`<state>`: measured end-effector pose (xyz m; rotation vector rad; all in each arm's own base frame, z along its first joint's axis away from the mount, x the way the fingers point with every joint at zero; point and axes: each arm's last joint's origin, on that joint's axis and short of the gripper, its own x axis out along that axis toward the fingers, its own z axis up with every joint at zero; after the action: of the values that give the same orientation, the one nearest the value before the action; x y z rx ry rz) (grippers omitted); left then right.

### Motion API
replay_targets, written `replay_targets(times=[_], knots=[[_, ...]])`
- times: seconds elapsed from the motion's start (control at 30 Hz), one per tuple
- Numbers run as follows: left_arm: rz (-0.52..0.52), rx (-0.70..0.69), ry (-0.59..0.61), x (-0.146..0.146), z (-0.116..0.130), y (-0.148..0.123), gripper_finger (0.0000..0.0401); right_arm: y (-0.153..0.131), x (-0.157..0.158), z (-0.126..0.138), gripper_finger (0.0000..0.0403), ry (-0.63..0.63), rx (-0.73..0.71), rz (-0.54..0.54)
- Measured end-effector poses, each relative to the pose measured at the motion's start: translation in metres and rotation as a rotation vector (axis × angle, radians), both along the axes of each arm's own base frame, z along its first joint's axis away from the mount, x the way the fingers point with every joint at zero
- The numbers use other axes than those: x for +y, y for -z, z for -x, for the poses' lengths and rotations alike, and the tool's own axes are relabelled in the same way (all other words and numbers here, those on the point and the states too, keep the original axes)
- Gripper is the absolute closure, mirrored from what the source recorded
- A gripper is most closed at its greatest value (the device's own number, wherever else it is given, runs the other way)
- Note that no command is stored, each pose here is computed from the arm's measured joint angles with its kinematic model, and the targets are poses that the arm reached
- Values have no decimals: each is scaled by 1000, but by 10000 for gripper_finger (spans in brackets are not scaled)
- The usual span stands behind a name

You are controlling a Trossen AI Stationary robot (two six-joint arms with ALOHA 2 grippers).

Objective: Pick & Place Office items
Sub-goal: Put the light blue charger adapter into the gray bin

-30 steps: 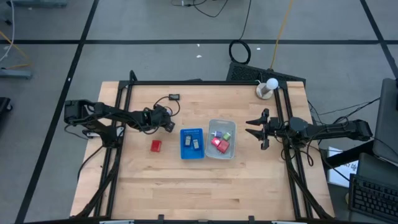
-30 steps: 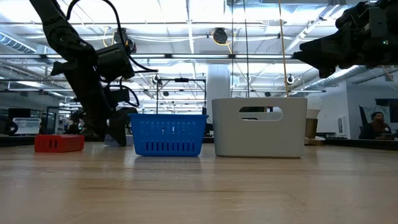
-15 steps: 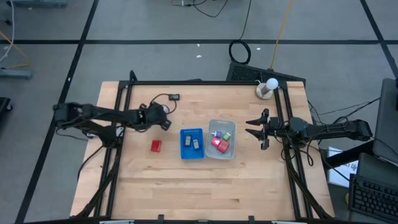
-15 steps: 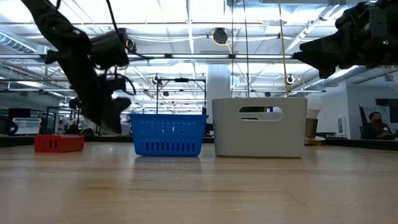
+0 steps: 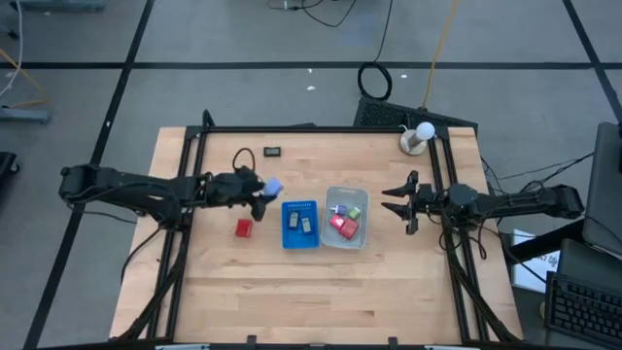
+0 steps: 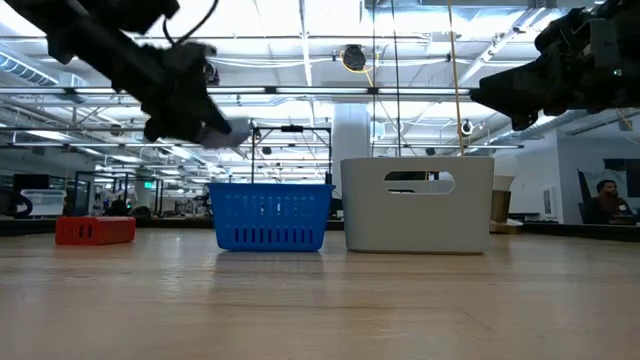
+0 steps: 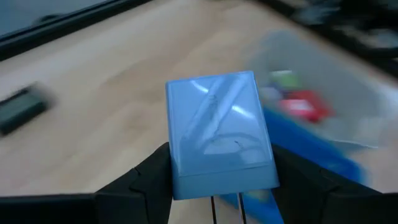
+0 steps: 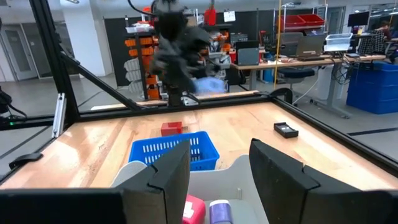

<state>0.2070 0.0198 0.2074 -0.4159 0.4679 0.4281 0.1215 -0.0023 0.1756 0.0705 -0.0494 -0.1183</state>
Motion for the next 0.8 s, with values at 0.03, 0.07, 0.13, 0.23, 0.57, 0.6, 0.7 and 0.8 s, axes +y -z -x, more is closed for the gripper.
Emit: replay_targets(times=[0.03, 0.07, 0.13, 0.23, 0.57, 0.6, 0.7, 0.8], knots=[[0, -31, 46, -4, -2, -3, 183, 1, 0, -1, 248, 2, 6, 0], [-3, -60, 90, -8, -4, -5, 183, 1, 0, -2, 248, 4, 10, 0], [-5, -111, 154, -15, -7, -10, 183, 2, -1, -3, 248, 20, 12, -1], [-10, -149, 201, -22, -8, -14, 183, 3, -1, -6, 248, 50, 24, -2], [186, -257, 367, -34, -18, -17, 183, 4, -1, -18, 248, 51, 7, -2], [207, -264, 387, -35, -19, -17, 182, 6, -1, -20, 248, 51, 26, -1], [231, -270, 401, -36, -26, -13, 180, 9, -1, -29, 248, 49, 95, 2], [271, -268, 395, -34, -32, -7, 184, 0, 0, -43, 248, 48, 111, 10]])
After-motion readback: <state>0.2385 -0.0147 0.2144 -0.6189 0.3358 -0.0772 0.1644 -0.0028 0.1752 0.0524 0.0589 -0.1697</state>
